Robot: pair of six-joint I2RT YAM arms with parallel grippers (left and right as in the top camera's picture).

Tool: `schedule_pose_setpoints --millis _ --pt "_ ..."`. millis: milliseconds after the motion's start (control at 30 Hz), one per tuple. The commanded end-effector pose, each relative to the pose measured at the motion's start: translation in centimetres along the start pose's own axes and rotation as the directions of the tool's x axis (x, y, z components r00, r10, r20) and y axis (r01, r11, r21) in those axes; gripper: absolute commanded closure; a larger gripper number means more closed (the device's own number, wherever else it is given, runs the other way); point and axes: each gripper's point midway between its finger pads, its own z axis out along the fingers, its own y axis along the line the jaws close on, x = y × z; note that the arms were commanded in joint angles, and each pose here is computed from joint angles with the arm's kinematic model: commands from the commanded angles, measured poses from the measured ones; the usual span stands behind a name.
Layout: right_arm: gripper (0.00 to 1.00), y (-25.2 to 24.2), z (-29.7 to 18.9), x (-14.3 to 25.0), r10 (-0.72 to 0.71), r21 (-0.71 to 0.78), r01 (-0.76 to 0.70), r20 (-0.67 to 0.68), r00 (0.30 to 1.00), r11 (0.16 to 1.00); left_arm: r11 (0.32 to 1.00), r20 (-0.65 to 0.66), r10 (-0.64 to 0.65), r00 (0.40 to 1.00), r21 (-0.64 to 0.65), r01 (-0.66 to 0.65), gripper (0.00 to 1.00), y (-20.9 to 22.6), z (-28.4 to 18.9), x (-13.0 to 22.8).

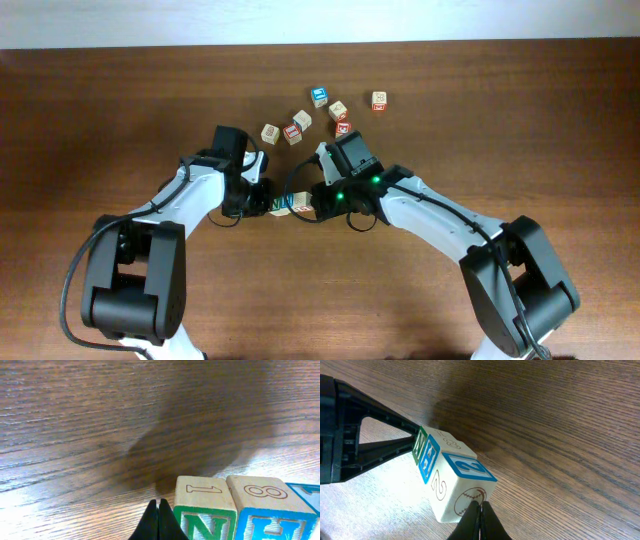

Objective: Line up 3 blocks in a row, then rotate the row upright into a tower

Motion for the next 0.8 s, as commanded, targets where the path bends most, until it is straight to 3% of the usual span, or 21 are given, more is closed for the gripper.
schedule_pose_setpoints --millis 0,667,767 --pt "0.96 4.6 -0.6 -0.6 -0.083 -0.111 0.084 0.014 0.996 0.990 0.989 0.020 0.032 0.999 0.143 -0.034 1.00 -3.7 -1.2 -0.5" --pt "0.95 5.8 -0.6 -0.8 -0.072 -0.121 0.073 0.020 0.997 0.990 0.993 0.014 0.030 0.999 0.113 -0.032 1.00 -3.3 -1.1 -0.4" --pt "0.96 5.4 -0.8 -0.8 -0.064 -0.097 0.065 0.011 0.998 0.993 1.000 0.035 -0.005 0.999 0.001 0.005 1.00 -1.2 -1.0 -0.8"
